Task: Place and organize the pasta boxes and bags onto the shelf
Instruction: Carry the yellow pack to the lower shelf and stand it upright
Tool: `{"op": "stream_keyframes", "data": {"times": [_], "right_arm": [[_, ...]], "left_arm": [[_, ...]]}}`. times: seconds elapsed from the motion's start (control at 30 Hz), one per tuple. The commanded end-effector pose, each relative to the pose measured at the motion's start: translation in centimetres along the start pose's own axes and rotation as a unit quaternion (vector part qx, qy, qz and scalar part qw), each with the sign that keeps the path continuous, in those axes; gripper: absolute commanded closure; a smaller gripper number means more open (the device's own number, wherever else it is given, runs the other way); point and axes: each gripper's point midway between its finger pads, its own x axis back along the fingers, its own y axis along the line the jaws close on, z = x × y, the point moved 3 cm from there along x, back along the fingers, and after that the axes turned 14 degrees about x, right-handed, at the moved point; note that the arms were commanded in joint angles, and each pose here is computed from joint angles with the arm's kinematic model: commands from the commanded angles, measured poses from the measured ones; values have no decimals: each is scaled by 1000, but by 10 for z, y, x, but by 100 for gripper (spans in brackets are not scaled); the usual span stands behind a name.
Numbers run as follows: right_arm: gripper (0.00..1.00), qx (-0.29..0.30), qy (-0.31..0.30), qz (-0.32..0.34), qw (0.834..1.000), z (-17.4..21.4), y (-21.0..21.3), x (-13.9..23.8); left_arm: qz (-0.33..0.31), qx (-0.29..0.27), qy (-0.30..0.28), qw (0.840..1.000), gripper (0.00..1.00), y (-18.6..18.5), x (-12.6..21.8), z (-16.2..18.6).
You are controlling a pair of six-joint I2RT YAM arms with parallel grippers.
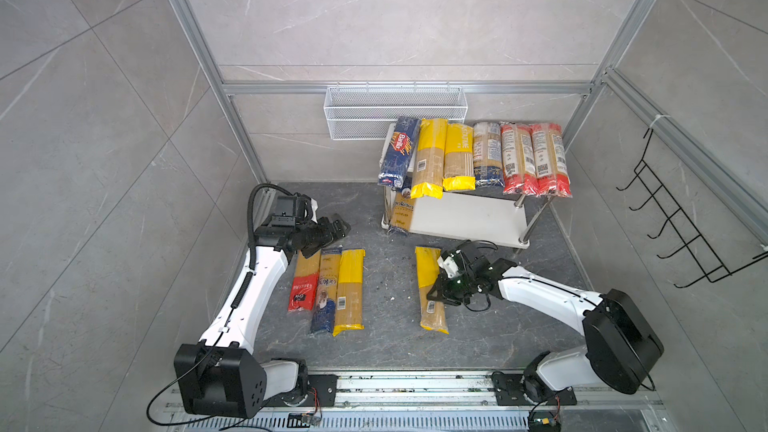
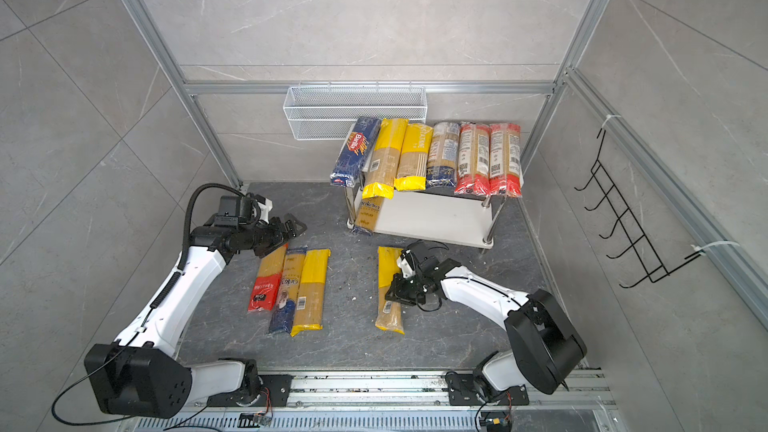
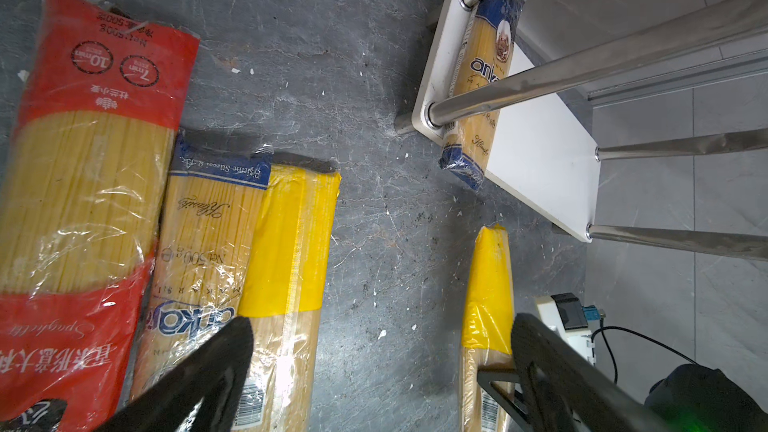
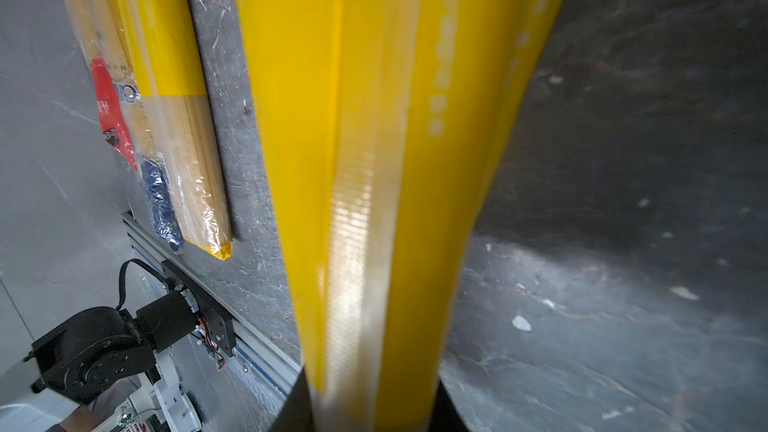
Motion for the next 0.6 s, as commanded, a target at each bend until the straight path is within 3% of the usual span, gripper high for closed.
{"op": "stream_keyframes", "data": {"times": [0.0, 0.17, 0.57], "right_arm": [[100, 54, -63, -47, 995, -36, 24, 30], [100, 56, -89, -57, 993, -69, 16, 45], [100, 43, -148, -81, 985, -160, -24, 59]], "left_arm": [[25, -17, -23, 999, 0, -21, 7, -16], [15, -41, -18, 999, 0, -29, 9, -25], [5, -36, -33, 999, 0, -35, 7, -40]]}}
